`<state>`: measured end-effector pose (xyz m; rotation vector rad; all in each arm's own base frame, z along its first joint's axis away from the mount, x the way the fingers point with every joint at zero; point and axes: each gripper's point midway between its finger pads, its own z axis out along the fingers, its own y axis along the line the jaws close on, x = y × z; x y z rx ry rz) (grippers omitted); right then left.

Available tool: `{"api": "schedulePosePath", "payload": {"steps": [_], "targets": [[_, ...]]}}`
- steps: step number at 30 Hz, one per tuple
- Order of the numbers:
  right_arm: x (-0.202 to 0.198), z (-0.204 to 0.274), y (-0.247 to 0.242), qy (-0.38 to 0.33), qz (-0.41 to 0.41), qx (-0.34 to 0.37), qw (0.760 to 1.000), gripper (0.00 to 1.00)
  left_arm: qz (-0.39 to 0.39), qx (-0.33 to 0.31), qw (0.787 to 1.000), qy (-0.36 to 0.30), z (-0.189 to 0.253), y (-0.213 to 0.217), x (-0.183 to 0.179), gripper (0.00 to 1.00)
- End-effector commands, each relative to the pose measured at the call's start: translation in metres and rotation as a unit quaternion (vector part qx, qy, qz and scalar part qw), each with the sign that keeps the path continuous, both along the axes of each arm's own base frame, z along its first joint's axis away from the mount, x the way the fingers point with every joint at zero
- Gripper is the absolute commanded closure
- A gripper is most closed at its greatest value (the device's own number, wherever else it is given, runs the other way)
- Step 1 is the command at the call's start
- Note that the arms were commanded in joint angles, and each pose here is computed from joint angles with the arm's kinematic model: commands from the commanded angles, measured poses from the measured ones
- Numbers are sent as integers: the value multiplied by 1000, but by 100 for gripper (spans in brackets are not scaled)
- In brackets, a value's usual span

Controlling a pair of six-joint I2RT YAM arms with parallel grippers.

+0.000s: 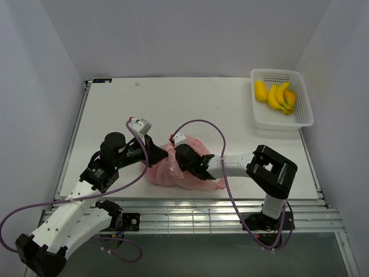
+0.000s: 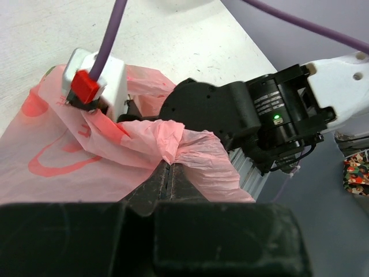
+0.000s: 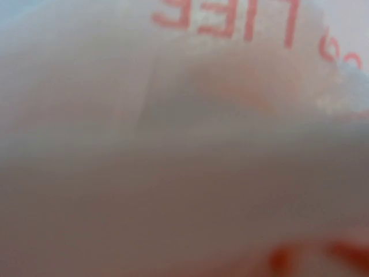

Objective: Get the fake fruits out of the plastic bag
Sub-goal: Take out the fake fruit from the plastic bag.

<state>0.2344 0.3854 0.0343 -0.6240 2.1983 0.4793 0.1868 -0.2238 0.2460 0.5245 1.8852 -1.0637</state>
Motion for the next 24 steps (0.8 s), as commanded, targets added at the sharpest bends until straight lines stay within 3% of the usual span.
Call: {"api": "schedulePosePath", "payload": {"steps": [1, 9, 10, 14, 24], "targets": [[1, 43, 5, -23, 4, 51, 998, 72, 6, -9, 1000, -12, 9, 1, 0, 100], [-6, 118, -5, -67, 20, 119, 990, 87, 36, -6, 999, -15, 10, 7, 7, 100], [-3, 122, -9, -77, 10, 118, 990, 84, 34, -6, 999, -16, 10, 7, 6, 100], [12, 115, -23, -97, -20, 71, 993, 23, 24, -9, 1000, -18, 11, 6, 3, 100], [48, 80, -12, -91, -67, 15, 994, 3, -4, -10, 1000, -8, 7, -1, -2, 100]]}}
